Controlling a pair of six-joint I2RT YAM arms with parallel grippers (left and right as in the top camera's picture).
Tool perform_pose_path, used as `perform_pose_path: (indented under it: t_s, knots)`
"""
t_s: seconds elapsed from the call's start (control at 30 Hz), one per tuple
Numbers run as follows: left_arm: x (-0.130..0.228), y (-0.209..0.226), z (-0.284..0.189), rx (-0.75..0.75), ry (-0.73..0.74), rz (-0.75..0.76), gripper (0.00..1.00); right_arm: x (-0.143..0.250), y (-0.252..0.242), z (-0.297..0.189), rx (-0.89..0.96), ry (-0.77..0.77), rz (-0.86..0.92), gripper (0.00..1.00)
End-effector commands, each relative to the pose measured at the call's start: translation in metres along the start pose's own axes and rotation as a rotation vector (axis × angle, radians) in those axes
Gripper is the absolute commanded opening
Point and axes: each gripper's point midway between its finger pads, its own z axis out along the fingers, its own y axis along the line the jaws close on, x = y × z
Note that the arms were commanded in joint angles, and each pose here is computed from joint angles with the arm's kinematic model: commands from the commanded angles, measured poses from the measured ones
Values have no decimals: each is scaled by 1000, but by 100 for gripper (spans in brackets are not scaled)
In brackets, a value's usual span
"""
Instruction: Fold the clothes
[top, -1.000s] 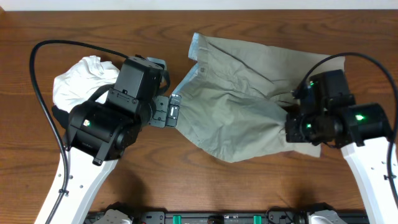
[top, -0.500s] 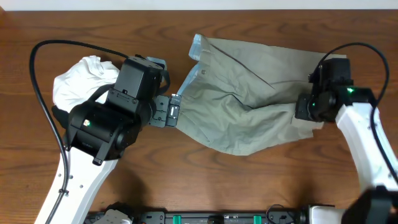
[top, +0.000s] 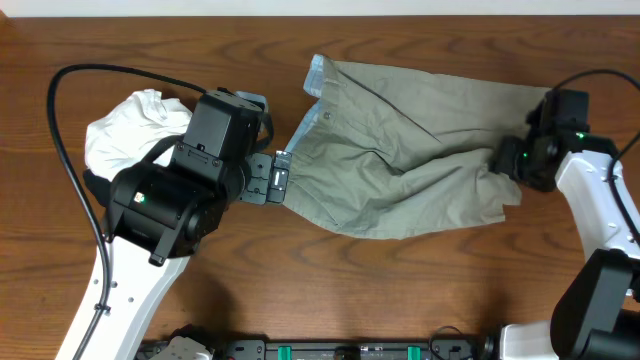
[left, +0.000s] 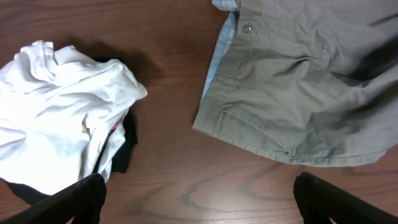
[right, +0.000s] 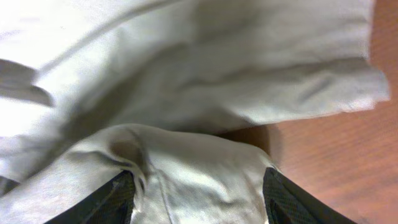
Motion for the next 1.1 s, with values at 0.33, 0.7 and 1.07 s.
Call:
perform_pose_path:
  t_s: [0.33,0.7,1.07]
  knots:
    - [-6,1,-1,-8,-20,-13,98,70,9,1,-131,277,-13,50]
    - [-17,-1,0,0,-59,-20,98,53,-15,32,18,124,89,19]
    - [-20,-2,0,2,-70,-22,98,-13,-16,3,-176,-32,119,12]
